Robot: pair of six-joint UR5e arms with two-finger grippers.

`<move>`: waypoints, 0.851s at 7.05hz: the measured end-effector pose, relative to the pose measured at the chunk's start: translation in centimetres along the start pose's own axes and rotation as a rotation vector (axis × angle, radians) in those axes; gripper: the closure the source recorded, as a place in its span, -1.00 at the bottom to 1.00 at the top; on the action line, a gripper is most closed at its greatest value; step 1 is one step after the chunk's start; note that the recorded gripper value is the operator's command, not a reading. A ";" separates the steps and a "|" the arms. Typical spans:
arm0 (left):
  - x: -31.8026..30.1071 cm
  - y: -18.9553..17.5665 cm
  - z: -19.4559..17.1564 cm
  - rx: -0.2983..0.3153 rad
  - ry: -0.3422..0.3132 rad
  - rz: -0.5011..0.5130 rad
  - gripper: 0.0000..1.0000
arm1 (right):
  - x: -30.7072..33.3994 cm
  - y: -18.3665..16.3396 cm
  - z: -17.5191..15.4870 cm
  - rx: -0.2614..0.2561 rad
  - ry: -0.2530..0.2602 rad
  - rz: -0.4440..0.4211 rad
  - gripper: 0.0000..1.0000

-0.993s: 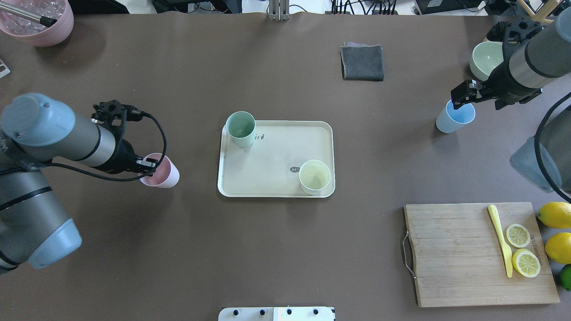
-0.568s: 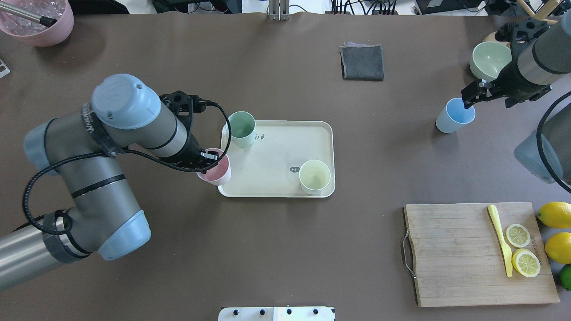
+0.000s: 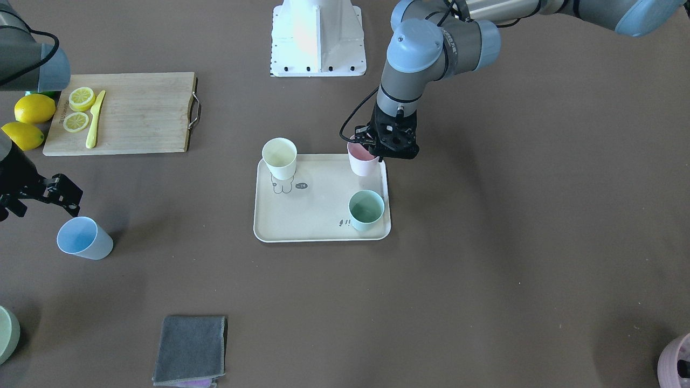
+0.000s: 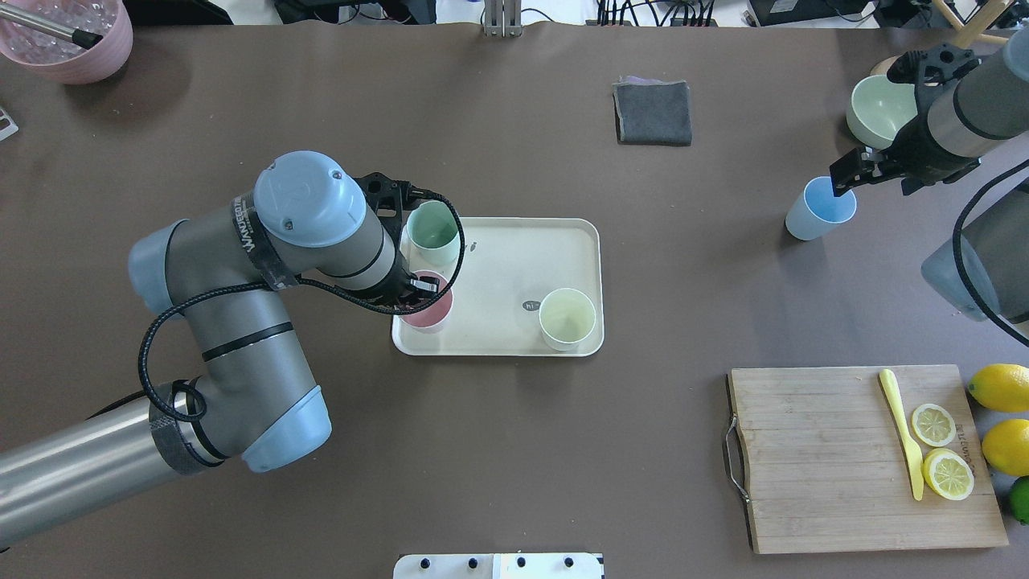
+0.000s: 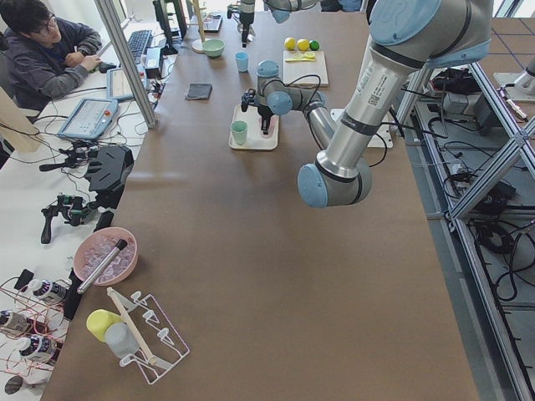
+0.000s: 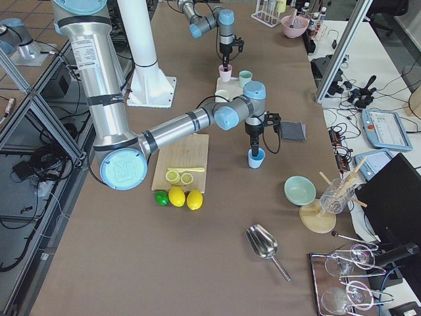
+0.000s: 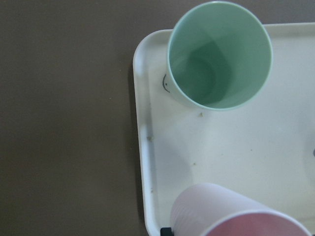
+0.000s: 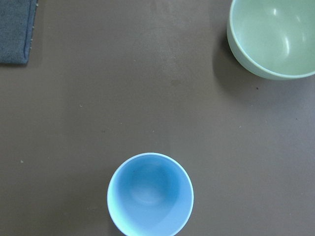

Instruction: Place all cups on tray

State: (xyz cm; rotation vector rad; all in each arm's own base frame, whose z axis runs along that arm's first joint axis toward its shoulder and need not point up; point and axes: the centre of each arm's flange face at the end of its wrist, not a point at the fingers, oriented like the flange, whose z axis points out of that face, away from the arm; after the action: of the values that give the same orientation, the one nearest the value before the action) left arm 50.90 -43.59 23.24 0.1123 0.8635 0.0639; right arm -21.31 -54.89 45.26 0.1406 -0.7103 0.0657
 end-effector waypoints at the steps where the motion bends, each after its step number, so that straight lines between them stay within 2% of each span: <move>1: 0.0 0.0 0.0 0.019 -0.006 0.007 -0.96 | 0.2 0.0 0.3 -0.004 0.000 0.002 -1.00; 3: -0.2 -0.6 -2.9 0.064 0.015 0.011 -0.96 | 0.5 0.0 1.0 -0.013 0.003 0.006 -1.00; 6: -6.4 -5.8 -9.0 0.074 0.004 0.047 -0.96 | 2.0 -0.4 3.9 -0.009 -0.035 -0.011 -1.00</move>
State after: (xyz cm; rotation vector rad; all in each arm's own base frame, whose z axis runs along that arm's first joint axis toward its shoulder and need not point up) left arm 39.94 -49.34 21.60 0.2016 0.8676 0.0766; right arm -22.29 -55.89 49.40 0.1371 -0.7447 0.0500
